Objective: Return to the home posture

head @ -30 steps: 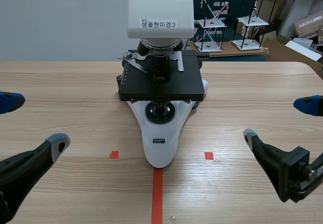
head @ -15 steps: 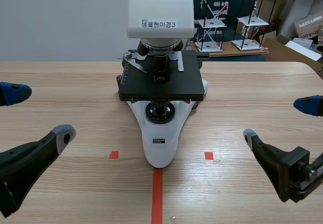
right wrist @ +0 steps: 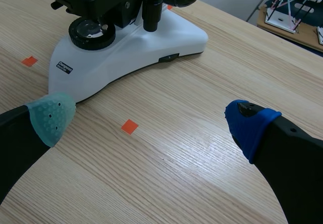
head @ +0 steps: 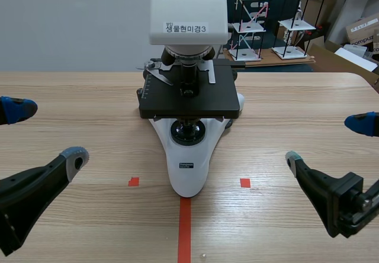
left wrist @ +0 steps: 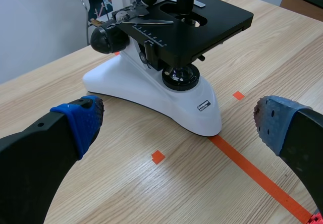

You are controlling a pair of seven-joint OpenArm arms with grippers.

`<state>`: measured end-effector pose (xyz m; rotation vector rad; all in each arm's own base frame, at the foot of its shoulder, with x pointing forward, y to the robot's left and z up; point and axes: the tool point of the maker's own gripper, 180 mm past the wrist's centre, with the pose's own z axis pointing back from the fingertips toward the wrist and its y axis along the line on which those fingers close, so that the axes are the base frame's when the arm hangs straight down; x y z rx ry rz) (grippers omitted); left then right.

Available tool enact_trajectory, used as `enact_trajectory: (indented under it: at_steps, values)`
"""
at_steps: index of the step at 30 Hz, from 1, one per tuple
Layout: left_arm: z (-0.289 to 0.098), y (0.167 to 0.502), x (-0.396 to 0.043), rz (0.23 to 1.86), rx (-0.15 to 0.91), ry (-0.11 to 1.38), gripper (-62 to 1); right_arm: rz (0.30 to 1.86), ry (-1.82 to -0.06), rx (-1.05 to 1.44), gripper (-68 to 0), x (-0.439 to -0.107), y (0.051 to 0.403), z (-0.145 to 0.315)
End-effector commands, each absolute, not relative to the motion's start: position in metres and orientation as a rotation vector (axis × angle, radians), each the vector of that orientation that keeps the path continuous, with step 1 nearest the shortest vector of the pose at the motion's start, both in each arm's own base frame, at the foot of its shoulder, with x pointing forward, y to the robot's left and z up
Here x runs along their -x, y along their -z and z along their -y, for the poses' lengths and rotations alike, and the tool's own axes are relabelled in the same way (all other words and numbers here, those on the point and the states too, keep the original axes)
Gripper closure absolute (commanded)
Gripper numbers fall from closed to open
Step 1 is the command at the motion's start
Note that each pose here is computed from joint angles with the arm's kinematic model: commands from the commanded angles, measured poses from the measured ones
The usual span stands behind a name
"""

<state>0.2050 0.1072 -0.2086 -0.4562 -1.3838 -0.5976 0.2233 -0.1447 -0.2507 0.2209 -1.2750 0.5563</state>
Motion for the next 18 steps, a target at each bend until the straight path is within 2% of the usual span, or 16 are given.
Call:
enact_trajectory:
  at_steps: [1,18]
  values:
    - [-0.1035,0.2019,-0.2039,1.406,0.479,0.589,-62.3,1.296,-0.563,-0.231,-67.9,-0.2248,0.2443,0.1425]
    - [-0.1034,0.2003,-0.2040,1.415,0.482,0.588,-62.3,1.296,-0.563,-0.231,-67.9,-0.2248,0.2443,0.1425]
